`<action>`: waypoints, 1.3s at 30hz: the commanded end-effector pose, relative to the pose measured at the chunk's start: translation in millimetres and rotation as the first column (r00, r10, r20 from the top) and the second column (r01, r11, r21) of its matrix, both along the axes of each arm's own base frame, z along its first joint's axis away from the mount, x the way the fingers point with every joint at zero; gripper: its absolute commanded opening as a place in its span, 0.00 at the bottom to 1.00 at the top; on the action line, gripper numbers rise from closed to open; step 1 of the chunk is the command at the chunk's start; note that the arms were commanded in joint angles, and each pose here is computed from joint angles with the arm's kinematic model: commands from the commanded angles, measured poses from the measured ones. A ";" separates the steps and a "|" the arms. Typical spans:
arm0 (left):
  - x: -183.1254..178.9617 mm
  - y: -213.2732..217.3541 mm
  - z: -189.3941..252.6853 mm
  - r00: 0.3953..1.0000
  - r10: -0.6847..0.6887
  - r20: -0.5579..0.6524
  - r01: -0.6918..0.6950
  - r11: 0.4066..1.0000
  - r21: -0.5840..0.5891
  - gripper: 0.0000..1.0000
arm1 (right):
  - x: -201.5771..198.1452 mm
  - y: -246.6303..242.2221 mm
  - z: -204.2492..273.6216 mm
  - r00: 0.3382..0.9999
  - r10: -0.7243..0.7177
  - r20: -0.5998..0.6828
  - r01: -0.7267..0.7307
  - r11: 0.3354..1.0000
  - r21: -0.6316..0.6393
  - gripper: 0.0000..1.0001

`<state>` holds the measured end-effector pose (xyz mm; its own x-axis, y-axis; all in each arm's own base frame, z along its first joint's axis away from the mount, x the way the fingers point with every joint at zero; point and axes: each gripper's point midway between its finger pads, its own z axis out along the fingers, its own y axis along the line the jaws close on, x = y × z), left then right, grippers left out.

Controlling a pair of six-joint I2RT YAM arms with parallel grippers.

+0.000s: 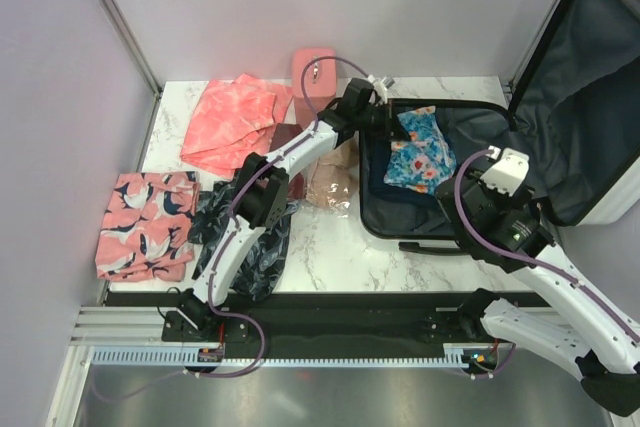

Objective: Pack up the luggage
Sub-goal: Place the clothes in the luggage.

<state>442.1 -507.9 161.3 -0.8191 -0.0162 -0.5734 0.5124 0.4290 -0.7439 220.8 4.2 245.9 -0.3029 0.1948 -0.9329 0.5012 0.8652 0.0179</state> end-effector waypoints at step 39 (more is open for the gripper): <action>51.2 90.9 20.6 0.980 0.064 0.187 -0.099 0.978 0.183 0.69 | 19.8 30.7 -2.9 0.995 0.082 -0.060 -0.081 0.996 0.031 0.98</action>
<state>477.3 -439.3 125.0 -0.7830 0.0841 -0.6163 0.5395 0.5848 -0.6057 235.6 31.8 232.3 -0.4066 0.1719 -0.8973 0.4296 0.9027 -0.0217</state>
